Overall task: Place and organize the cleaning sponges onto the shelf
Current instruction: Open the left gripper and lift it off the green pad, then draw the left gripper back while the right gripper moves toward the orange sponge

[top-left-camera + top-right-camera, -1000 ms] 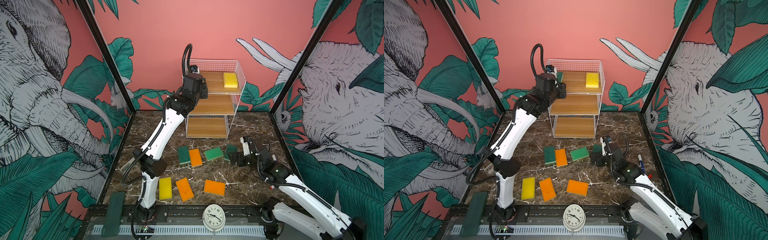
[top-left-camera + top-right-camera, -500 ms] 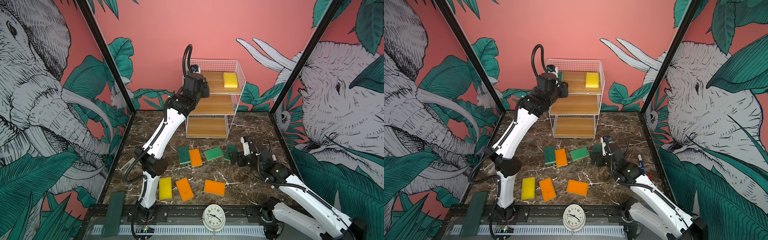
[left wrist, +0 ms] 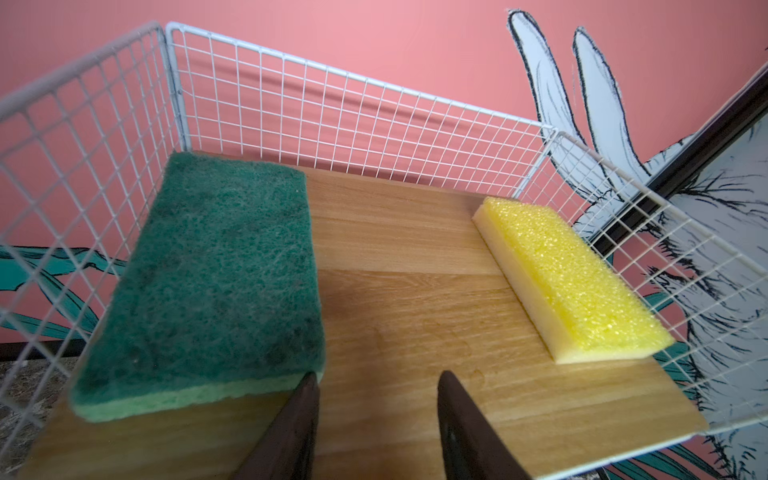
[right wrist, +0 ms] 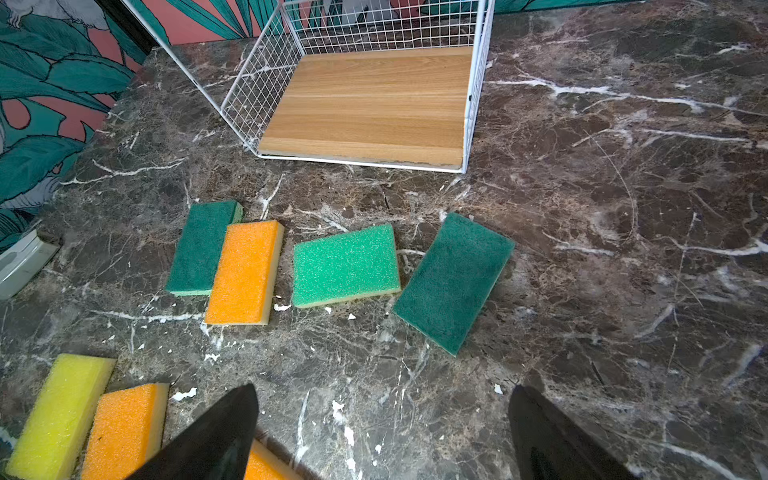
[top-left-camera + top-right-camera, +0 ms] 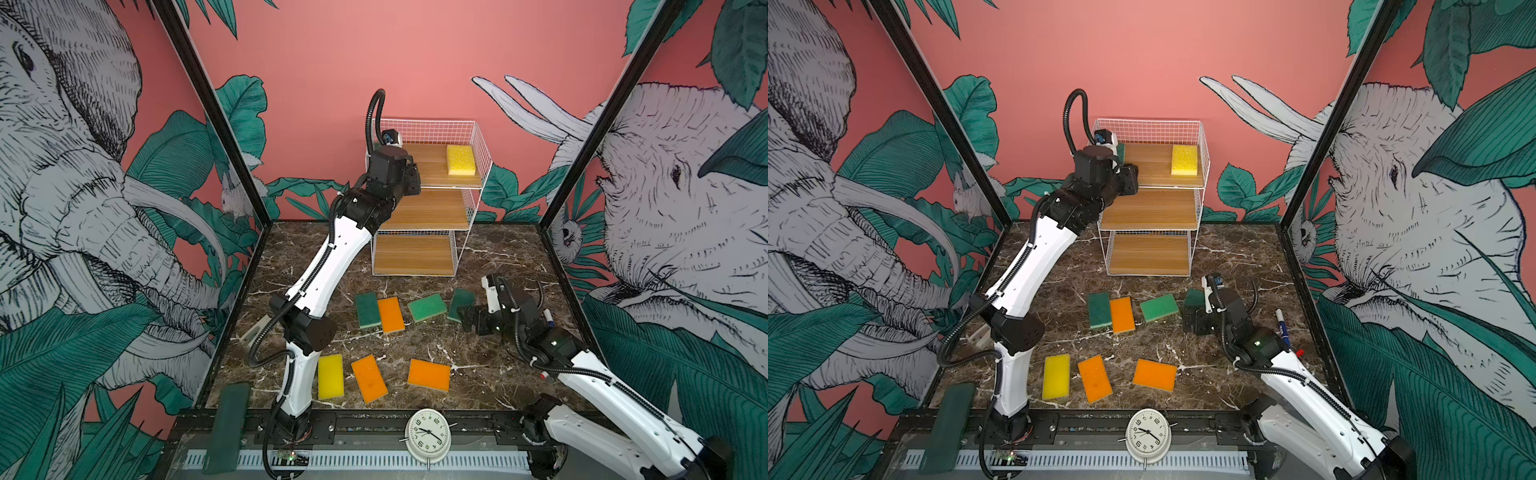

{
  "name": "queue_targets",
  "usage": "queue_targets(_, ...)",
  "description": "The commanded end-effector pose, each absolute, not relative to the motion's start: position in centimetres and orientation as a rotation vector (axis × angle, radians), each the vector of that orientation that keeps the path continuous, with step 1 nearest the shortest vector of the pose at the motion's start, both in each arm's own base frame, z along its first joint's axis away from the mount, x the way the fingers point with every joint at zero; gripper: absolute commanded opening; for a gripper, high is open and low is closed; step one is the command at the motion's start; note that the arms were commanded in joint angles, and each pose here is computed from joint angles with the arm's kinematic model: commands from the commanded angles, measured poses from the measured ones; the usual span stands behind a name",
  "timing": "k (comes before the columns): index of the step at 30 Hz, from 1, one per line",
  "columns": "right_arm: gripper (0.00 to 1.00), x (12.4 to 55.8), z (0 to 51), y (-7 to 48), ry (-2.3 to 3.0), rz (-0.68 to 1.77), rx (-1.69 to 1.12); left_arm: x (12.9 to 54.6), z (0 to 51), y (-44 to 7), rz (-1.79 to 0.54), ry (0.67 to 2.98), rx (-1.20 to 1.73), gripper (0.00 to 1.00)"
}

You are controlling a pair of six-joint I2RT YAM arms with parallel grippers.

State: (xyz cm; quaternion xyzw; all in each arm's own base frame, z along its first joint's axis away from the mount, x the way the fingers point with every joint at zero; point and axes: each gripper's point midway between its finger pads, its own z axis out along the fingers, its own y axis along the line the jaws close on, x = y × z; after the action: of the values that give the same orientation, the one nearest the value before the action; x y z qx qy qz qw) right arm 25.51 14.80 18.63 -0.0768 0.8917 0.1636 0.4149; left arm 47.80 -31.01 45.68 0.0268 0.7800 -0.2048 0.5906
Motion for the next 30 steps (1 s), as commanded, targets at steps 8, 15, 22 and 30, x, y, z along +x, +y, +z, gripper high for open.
queue_targets(8, 0.96, 25.5, 19.0, 14.8, 2.229, 0.428, -0.182, 40.4, 50.1, -29.8, -0.49, 1.758, 0.165, 0.5)
queue_targets(15, 0.95, 25.8, 19.6, 14.8, 2.236, 0.431, -0.148, 36.9, 51.9, -26.2, -0.392, 1.725, 0.228, 0.52)
queue_targets(22, 0.93, 25.8, 19.5, 14.5, 2.258, 0.423, -0.105, 34.6, 48.7, -21.7, -0.193, 1.863, 0.335, 0.7)
queue_targets(30, 0.9, 25.9, 18.6, 15.8, 2.328, 0.479, -0.088, 32.8, 40.9, -14.1, -0.15, 1.989, 0.14, 0.7)
